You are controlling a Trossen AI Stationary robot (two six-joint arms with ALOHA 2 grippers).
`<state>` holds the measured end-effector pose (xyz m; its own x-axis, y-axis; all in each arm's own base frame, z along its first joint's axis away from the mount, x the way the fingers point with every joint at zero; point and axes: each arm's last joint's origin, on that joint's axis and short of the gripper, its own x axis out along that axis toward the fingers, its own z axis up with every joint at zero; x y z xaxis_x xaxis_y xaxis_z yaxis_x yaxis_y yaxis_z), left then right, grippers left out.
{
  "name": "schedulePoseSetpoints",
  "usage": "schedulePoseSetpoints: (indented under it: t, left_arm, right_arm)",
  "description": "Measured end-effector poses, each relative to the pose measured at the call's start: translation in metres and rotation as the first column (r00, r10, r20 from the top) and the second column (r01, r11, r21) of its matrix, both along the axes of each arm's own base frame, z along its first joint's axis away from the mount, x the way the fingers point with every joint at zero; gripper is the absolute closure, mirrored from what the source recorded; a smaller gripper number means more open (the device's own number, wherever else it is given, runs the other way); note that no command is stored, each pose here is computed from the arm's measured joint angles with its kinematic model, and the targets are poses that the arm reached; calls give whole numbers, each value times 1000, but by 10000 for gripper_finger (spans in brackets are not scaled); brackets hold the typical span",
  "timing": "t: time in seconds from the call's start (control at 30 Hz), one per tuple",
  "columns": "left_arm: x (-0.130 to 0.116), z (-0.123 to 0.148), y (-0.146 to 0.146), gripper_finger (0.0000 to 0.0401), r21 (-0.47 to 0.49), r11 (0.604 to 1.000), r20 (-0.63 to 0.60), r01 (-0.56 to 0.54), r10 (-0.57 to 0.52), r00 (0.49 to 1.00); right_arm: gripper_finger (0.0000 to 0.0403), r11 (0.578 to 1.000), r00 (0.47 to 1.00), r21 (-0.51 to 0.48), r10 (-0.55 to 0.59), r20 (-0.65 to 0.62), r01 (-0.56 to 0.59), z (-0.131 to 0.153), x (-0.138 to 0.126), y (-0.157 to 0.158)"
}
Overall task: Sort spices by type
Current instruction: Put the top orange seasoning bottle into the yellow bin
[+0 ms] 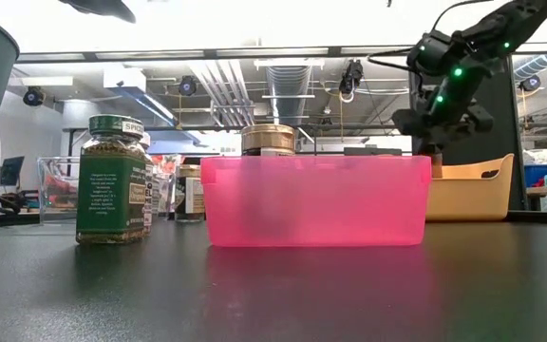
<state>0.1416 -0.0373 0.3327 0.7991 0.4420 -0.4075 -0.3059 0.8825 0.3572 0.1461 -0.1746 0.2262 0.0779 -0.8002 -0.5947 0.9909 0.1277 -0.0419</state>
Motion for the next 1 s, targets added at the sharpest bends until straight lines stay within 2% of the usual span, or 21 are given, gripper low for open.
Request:
schedulePoseSetpoints:
  t: [0.07, 0.2, 0.6, 0.77, 1.0]
  left_arm:
    - [0, 0, 0, 401, 1, 1000, -1, 0, 0, 1000]
    - [0, 0, 0, 401, 1, 1000, -2, 0, 0, 1000]
    - [1, 0, 0, 401, 10, 1000, -6, 5, -5, 1000]
    - [1, 0, 0, 401, 9, 1000, -4, 5, -5, 1000]
    - [1, 0, 0, 401, 9, 1000, -3, 5, -5, 1000]
  right_arm:
    - [205, 1000, 1000, -5, -2, 31, 3, -3, -3, -3]
    - [205, 999, 999, 6, -32, 14, 31, -10, -10, -6]
    - [205, 998, 997, 0, -58, 54, 58, -14, -9, -7]
    - [205, 997, 997, 37, -71, 28, 70, -26, -6, -10]
    - [205, 995, 995, 36, -96, 1, 96, -36, -3, -18]
